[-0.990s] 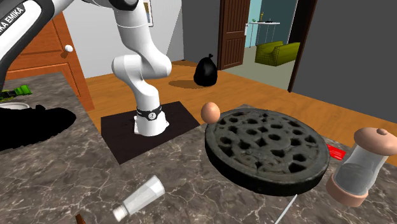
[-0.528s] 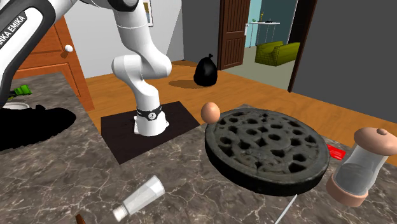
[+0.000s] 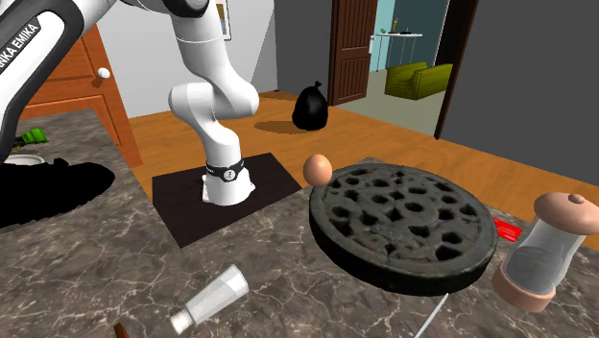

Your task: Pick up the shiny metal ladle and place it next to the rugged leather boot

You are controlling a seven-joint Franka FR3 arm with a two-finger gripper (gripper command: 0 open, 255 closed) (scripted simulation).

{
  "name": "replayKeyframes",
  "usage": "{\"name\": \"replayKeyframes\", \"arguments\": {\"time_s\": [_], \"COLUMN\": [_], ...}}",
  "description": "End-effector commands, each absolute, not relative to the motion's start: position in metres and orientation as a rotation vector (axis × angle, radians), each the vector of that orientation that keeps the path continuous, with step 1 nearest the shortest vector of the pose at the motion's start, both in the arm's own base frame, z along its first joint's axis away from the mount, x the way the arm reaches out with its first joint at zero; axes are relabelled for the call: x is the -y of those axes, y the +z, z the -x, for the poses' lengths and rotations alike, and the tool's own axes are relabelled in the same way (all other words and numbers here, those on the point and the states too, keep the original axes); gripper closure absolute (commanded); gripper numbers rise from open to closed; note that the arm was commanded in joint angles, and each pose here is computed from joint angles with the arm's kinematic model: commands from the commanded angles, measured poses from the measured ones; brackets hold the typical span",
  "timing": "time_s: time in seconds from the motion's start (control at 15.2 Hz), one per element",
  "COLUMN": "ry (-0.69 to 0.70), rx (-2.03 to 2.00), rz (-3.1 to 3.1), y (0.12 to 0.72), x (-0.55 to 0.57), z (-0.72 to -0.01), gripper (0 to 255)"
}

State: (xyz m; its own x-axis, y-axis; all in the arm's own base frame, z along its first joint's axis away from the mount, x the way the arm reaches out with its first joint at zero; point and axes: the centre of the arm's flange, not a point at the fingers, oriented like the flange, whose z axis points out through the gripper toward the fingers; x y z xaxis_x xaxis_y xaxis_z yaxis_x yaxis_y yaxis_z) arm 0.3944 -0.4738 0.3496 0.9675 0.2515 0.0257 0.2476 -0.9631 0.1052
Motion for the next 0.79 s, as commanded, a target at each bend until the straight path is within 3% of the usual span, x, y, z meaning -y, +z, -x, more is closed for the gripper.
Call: {"name": "replayKeyframes", "arguments": {"time_s": [0.0,0.26,0.73], "ry": [0.059,0.059,0.059], "rx": [-0.383,-0.383,-0.383], "rz": [-3.015,-3.015,-3.015], "y": [0.350,0.399,0.399], "x": [0.474,0.469,0.469], "z": [-0.394,-0.392,-0.392], "gripper": [0,0,0]}}
